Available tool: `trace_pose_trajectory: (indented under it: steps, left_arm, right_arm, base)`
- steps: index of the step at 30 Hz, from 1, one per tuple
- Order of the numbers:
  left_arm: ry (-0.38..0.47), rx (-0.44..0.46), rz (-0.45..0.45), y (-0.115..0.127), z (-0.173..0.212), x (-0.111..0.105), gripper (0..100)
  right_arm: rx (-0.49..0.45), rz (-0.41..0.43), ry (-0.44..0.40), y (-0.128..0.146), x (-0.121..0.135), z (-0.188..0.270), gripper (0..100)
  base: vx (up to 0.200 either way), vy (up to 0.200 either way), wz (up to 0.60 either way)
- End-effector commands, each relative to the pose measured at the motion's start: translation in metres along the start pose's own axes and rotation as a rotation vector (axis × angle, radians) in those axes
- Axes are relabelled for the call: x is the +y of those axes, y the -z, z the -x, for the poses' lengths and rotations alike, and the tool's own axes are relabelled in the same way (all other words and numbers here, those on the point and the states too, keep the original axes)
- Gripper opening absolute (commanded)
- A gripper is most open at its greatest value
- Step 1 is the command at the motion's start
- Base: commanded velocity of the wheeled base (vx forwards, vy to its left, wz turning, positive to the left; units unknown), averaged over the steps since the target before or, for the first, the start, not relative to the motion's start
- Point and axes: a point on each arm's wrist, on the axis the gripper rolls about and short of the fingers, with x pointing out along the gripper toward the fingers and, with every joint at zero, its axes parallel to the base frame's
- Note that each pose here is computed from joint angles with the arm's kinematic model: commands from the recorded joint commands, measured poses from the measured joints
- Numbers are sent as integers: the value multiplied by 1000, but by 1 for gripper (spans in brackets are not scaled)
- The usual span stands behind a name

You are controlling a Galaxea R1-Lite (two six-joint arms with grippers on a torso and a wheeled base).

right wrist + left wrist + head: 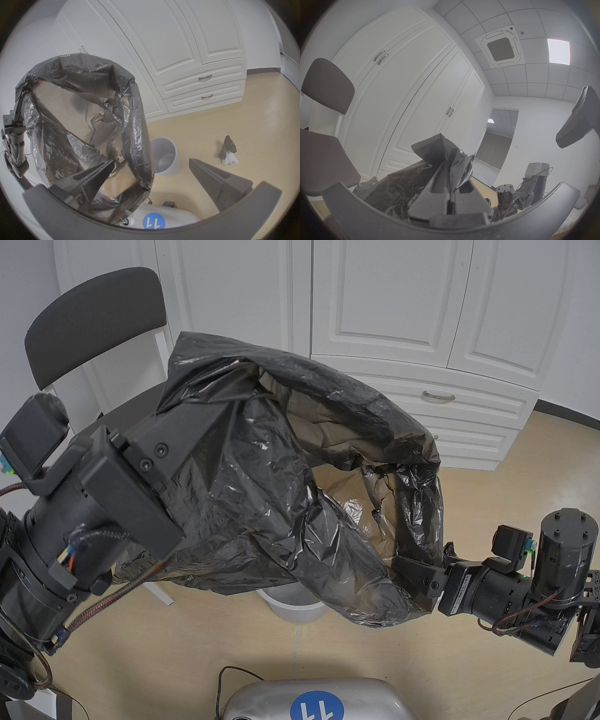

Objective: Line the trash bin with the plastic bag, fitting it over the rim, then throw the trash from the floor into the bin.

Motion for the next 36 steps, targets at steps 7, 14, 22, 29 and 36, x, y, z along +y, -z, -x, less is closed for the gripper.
trace_pose_trajectory:
  steps: [7, 14, 22, 29, 36]
  left_arm:
    - [10, 1, 6, 1, 0, -2, 0]
    - [10, 3, 6, 1, -1, -2, 0]
    - [11, -3, 6, -1, 0, -3, 0]
    - [11, 6, 8, 2, -1, -2, 0]
    - [-10, 71, 13, 16, -3, 3, 0]
  right_arm:
    - [0, -1, -13, 1, 2, 1, 100]
    - [6, 1, -14, 2, 2, 0, 0]
    - [9, 0, -16, 3, 3, 0, 0]
    - [-12, -7, -23, -1, 3, 3, 0]
    - [-138, -40, -7, -29, 0, 17, 0]
  base:
    - [0, 0, 0]
    - [0, 0, 0]
    - [0, 0, 0]
    - [0, 0, 0]
    - [0, 0, 0]
